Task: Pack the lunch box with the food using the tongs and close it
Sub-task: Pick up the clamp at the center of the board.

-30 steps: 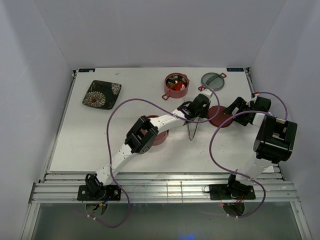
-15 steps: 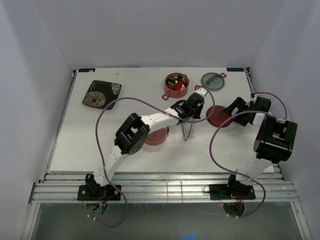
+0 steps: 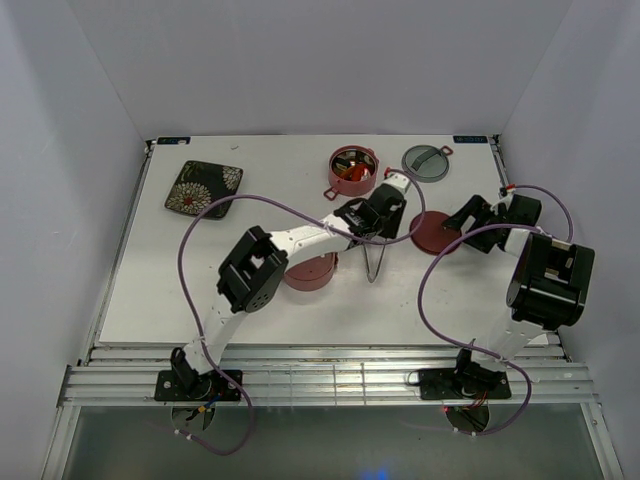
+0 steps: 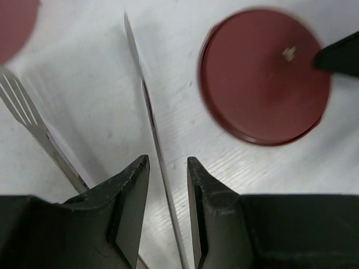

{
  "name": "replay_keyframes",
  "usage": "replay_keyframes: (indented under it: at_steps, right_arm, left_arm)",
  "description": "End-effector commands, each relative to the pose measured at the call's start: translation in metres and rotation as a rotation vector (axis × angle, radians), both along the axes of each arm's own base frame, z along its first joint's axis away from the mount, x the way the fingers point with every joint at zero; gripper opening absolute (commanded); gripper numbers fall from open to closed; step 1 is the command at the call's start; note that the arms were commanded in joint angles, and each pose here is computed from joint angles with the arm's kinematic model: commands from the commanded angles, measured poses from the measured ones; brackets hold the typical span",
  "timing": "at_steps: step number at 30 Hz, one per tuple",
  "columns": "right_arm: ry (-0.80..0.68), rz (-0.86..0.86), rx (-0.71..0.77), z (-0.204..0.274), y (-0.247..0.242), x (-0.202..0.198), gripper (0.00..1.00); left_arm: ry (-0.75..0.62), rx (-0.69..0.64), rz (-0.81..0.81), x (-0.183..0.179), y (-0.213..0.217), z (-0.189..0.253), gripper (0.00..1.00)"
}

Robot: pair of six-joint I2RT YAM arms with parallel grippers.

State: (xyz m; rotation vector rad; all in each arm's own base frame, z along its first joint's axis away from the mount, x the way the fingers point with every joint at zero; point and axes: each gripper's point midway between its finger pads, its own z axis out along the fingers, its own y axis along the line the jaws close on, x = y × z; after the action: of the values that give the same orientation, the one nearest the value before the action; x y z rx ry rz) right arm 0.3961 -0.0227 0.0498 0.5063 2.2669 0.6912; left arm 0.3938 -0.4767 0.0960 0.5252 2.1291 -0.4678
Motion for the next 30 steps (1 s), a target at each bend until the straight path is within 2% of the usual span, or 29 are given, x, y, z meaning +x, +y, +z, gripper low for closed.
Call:
replay_keyframes:
  at_steps: [1,10,12,13,16,20,25,27,30]
  right_arm:
    - [-0.042,0.019,0.013,0.014,0.006,0.000,0.95]
    - [-0.044,0.020,0.016,0.014,0.006,0.001,0.95]
    - [-0.044,0.019,0.015,0.014,0.006,0.001,0.95]
    - [-0.045,0.019,0.014,0.014,0.006,0.002,0.95]
    - [-0.048,0.018,0.012,0.015,0.006,0.002,0.95]
    - [-0.048,0.019,0.016,0.015,0.006,0.003,0.95]
    - [-0.048,0.025,0.033,0.016,0.008,0.003,0.95]
    - [-0.049,0.030,0.045,0.015,0.010,0.003,0.95]
    - [-0.049,0.036,0.070,0.014,0.014,0.002,0.95]
  left_arm:
    - [0.046,0.043,0.009,-0.006,0.008,-0.020,0.44]
    - [0.071,0.096,0.028,-0.003,0.012,-0.055,0.42]
    - [0.074,0.108,0.030,-0.004,0.013,-0.060,0.36]
    - [0.075,0.111,0.031,-0.004,0.014,-0.061,0.28]
    - [0.082,0.119,0.033,-0.006,0.017,-0.060,0.13]
    - [0.058,0.103,0.029,-0.009,0.019,-0.023,0.00]
    - [-0.017,0.032,0.024,-0.017,0.027,0.073,0.00]
    - [-0.046,0.031,0.039,-0.021,0.038,0.115,0.00]
    - [-0.100,0.089,0.105,-0.021,0.069,0.150,0.00]
